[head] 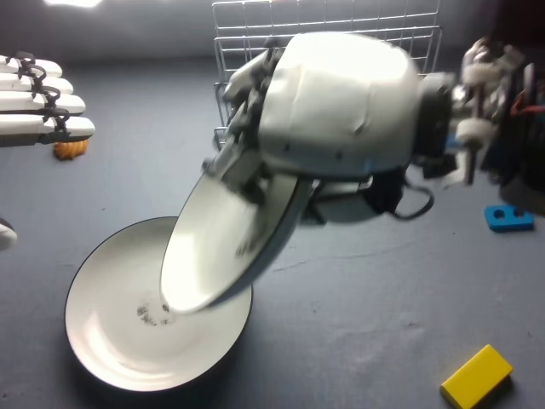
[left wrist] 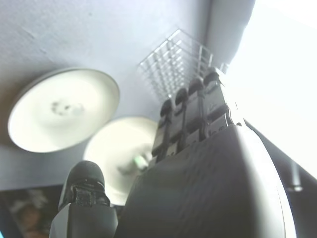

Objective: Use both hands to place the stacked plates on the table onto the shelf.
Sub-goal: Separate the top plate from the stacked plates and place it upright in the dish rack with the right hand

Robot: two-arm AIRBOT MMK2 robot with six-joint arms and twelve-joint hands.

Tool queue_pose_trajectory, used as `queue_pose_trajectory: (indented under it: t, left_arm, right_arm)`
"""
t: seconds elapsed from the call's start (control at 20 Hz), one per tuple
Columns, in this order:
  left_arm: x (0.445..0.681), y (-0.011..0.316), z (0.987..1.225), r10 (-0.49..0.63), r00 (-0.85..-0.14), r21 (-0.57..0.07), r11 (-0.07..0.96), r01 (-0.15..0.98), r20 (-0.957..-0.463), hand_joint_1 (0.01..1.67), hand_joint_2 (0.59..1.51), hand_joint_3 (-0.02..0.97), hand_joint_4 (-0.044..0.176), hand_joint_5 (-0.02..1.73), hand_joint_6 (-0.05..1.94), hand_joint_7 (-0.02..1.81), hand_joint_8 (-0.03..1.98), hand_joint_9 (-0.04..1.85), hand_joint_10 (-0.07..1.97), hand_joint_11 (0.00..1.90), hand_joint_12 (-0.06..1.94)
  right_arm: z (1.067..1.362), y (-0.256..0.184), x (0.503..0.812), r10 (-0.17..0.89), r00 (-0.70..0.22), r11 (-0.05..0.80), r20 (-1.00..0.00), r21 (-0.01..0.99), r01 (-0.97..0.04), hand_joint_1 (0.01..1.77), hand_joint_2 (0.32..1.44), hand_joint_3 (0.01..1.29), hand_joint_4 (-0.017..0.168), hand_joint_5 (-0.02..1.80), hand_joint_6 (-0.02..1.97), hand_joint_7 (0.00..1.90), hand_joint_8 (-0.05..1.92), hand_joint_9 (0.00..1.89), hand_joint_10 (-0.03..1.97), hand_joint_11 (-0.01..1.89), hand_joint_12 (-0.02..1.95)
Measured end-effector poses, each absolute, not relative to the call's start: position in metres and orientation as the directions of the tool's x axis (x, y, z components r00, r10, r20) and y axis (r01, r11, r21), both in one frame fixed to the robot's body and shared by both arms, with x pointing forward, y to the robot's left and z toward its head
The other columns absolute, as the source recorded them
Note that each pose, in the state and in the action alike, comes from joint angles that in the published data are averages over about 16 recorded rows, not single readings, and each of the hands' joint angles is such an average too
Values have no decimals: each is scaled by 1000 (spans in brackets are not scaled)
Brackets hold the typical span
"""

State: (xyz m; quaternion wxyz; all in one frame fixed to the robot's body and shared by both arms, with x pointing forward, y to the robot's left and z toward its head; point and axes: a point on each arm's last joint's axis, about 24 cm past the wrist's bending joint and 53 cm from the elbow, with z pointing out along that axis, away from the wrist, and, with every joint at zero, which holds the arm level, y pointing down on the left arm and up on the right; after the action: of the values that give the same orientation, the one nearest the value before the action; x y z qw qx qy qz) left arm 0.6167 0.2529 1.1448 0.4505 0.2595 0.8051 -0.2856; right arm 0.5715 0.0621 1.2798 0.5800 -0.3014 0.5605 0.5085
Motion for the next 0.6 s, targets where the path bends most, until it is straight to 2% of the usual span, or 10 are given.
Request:
queue_pose_trajectory:
  t: [0.4, 0.6]
  left_arm:
    - [610, 248, 1148, 184, -443, -217, 672, 708, -877, 21, 1148, 21, 1, 94, 19, 62, 16, 20, 13, 16, -13]
    - [601, 241, 1147, 204, -440, -224, 635, 740, -875, 21, 1148, 21, 1, 104, 19, 71, 16, 21, 13, 17, -12]
  right_arm:
    - [1313, 25, 609, 353, -285, 297, -891, 395, -869, 1187, 988, 17, 13, 1019, 857, 1101, 735, 1210, 22, 751, 1063]
    - [1327, 4, 638, 435, -389, 291, -812, 536, -793, 1192, 988, 18, 13, 1022, 856, 1101, 744, 1210, 22, 752, 1057]
